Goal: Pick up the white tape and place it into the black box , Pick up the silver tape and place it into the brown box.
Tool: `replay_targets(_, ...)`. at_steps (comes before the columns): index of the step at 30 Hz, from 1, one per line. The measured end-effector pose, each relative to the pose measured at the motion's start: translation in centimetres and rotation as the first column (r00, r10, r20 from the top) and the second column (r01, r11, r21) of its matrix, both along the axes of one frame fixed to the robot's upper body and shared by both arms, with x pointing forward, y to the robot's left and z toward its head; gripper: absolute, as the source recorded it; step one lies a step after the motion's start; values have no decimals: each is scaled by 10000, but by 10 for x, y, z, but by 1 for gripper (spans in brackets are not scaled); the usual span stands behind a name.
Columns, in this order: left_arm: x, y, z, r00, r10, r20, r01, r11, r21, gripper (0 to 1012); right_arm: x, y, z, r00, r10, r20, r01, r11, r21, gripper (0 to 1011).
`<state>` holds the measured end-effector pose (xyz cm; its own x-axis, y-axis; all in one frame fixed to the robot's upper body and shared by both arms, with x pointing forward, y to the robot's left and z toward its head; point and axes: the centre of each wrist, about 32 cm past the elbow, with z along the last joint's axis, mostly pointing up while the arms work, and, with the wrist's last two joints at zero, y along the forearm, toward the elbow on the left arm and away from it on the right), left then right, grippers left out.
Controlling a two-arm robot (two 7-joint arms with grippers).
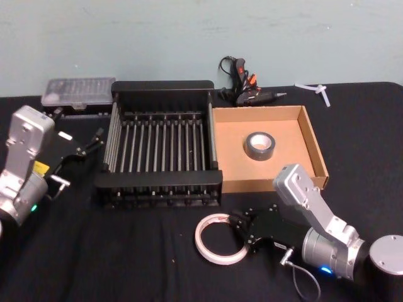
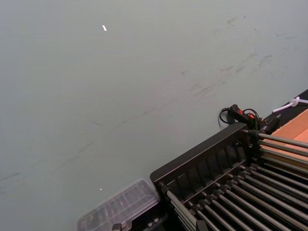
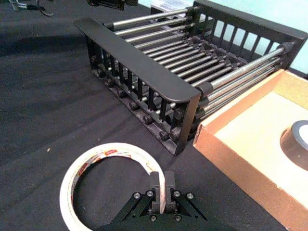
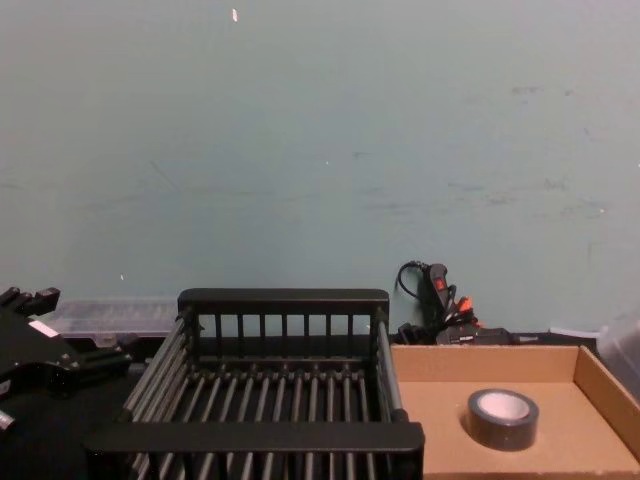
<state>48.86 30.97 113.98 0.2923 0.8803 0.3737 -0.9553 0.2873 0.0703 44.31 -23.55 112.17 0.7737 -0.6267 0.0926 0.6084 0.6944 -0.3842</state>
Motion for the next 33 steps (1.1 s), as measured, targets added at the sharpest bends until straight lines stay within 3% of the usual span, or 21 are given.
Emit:
replay_targets(13, 0, 0, 0, 10000, 0, 0, 0, 10000, 0, 1001, -5, -8, 18, 9983, 411, 413, -429, 9982, 424, 68)
replay_targets(24, 0, 0, 0, 10000, 0, 0, 0, 10000, 0, 1001, -11, -16, 43, 9915, 792, 1031, -893, 9912, 974, 68)
replay_targets(33, 0, 0, 0, 10000, 0, 0, 0, 10000, 1, 1001, -8, -19, 63, 9809, 893, 1727, -1126, 9851, 1298, 68)
